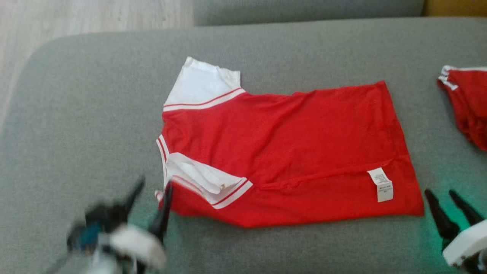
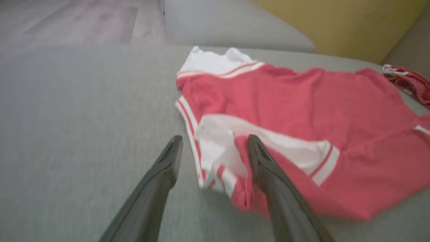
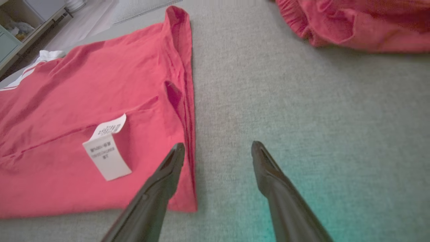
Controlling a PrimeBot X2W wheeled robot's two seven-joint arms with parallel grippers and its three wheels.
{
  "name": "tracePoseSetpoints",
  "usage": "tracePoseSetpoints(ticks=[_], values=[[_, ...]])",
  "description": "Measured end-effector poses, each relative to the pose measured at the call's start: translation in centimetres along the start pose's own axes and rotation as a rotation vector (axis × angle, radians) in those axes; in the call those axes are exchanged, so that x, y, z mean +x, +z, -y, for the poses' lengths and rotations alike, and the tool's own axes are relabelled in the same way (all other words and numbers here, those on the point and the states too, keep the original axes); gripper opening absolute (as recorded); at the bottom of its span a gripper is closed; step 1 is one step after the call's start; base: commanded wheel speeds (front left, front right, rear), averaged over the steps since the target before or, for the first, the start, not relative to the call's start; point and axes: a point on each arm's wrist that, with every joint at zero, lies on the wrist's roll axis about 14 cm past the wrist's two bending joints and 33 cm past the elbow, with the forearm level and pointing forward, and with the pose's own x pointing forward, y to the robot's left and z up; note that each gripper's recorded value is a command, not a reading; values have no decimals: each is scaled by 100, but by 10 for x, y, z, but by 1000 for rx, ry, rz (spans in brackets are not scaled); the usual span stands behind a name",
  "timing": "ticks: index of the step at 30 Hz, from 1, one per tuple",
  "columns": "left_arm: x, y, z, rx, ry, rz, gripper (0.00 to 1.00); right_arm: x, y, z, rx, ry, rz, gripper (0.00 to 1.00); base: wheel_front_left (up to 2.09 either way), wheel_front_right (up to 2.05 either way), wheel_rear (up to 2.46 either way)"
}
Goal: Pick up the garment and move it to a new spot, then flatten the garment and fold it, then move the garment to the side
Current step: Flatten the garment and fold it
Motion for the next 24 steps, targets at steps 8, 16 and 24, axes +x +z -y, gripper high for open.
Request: tracePoseSetpoints(ticks=[8, 16, 24], values=[[92, 111, 15, 301, -193, 35, 100, 30, 41, -5, -102, 7, 107, 100, 0, 0, 0], [165, 137, -5, 403, -208, -200, 100, 47, 48, -14, -114, 3, 127, 100, 0, 0, 0], [213, 104, -47, 405, -124, -456, 100, 48, 36, -1, -88, -54, 93, 100, 0, 0, 0]])
